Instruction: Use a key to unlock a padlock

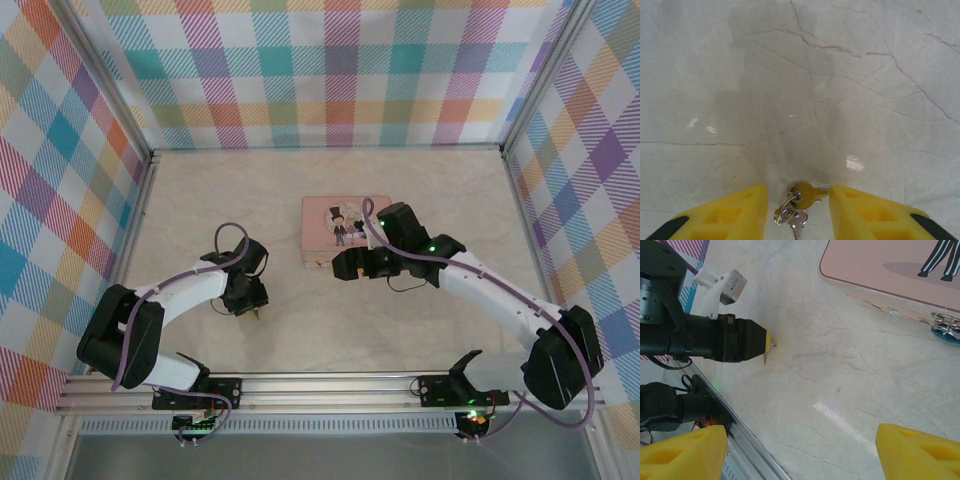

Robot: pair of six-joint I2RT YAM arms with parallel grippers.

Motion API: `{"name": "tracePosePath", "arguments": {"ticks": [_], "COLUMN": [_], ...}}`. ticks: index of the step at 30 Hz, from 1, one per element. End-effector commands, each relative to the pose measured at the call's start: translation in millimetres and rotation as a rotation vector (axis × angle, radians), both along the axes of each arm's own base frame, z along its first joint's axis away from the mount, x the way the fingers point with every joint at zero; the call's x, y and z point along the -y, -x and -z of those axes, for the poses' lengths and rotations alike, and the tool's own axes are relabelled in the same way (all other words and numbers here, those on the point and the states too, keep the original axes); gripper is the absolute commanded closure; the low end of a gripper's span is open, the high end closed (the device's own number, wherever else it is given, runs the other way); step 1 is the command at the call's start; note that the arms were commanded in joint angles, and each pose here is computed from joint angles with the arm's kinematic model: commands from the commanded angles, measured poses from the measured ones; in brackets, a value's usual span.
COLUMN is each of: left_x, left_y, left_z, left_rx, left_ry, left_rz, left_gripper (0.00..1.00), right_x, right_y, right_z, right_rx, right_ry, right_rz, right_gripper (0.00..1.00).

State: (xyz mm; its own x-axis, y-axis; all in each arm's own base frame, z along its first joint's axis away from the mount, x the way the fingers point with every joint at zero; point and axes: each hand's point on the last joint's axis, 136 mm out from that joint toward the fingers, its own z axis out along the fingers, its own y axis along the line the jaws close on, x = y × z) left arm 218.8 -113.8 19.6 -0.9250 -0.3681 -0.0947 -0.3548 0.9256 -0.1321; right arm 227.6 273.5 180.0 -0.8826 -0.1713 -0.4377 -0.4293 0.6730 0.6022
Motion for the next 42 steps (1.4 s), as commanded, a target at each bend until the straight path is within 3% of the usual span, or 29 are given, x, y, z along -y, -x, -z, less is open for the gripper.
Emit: {"name": "tracePosePath", "arguments": {"ticks": [1,7,11,14,20,24,35,42], "left_x": [-0.8,0.9,-0.3,0.2,0.4,4.2,33.1,65.6], "left_y": [9.9,16.9,20.0,21.0,21.8,17.8,-34.5,-61.7], "left_z": [3.7,8.1,11.3,13.5,13.0,7.4,-85.2,-145.8], "left_rx": [-0.023,-0.045,-0.049,-0.055,-0.051,-0.025,0.217,0.340], "left_ry": [-0.003,0.002,-0.008,-0.007,-0.004,0.019,0.124,0.267], "left_rz": [0.015,0.030,0.036,0.039,0.041,0.044,0.114,0.173], "left_gripper": [0.63,0.68,0.82,0.85,1.00,1.00,1.00,1.00], "right_x": [-3.0,-2.7,-2.5,-2.3,-1.0,-0.6,4.3,17.2], "right_y": [-0.2,-1.1,-1.4,-1.7,-2.5,-4.0,-11.9,-22.6], "right_z": [4.1,8.1,10.2,11.1,11.6,13.8,-1.3,-27.9], "right_rx": [-0.007,-0.015,-0.018,-0.019,-0.016,-0.016,0.048,0.145], "right_ry": [0.003,0.013,0.014,0.016,0.022,0.029,-0.007,-0.059], "right_rz": [0.000,0.004,0.009,0.011,0.019,0.025,0.090,0.203], "right_gripper": [0.21,0.22,0.22,0.22,0.22,0.22,0.22,0.26]}}
